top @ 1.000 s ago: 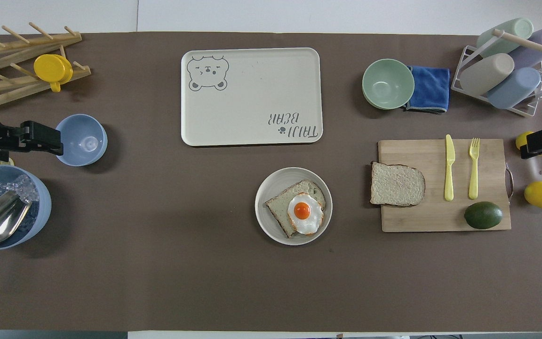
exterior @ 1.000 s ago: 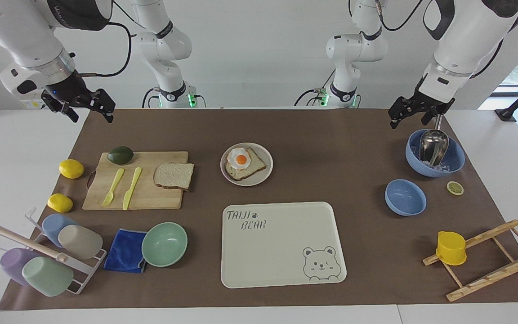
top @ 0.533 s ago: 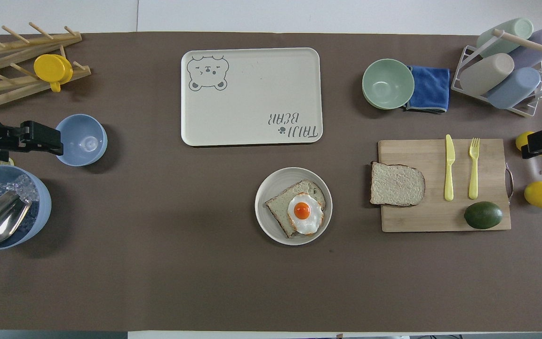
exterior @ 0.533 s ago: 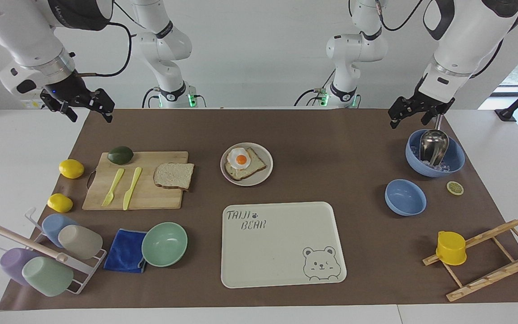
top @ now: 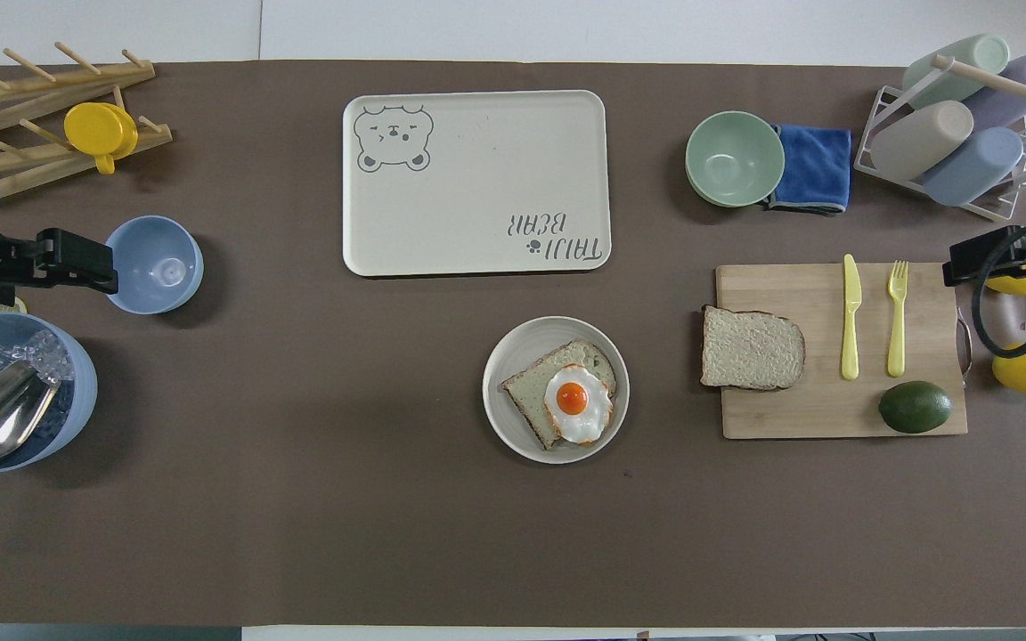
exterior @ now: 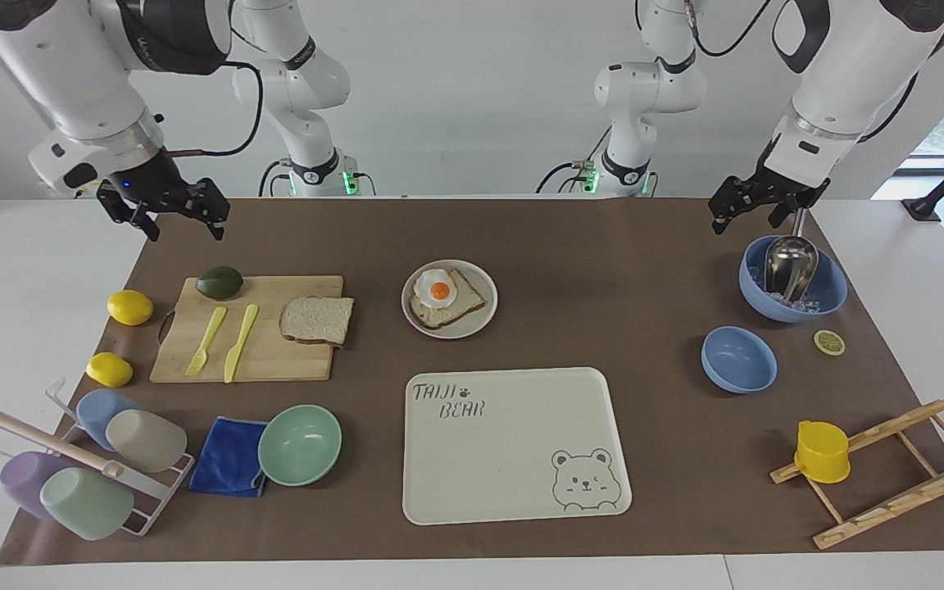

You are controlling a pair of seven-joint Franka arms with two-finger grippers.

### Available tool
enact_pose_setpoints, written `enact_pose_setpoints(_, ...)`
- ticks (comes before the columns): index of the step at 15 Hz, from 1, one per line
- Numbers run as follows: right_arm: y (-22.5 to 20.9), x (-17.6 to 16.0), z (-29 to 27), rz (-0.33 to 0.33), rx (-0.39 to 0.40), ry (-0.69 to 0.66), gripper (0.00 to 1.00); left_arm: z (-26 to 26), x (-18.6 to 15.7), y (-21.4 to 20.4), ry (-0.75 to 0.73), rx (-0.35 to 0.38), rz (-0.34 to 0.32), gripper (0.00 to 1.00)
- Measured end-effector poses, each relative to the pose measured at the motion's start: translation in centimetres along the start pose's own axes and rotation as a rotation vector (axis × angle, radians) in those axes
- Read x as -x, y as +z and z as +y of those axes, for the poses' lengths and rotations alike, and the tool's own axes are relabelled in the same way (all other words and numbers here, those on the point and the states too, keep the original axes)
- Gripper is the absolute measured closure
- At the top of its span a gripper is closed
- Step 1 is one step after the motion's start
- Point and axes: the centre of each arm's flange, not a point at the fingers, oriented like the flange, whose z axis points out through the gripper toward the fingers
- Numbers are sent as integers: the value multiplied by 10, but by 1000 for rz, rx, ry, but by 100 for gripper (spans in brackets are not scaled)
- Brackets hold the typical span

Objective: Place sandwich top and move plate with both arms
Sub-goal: 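Reach the right gripper to the bread slice on the cutting board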

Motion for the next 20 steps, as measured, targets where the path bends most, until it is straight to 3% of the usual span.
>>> enact_pose_setpoints(4,39,-18,-69,-24,142,-37,0,0,0,0,-1,0,0,0)
enact_pose_setpoints(11,172,-48,-209,-59,374,-82,0,-1,0,0,-1,0,-1,0)
enact_pose_setpoints(14,235,-43,-257,-53,416,-46,0,-1,0,0,-1,0,-1,0)
enact_pose_setpoints(17,278,-36,-251,-68,421,-22,0,-1,0,0,-1,0,-1,0)
enact_pose_setpoints(20,293,-32,-232,-96,426,-3,0,-1,0,0,-1,0,-1,0)
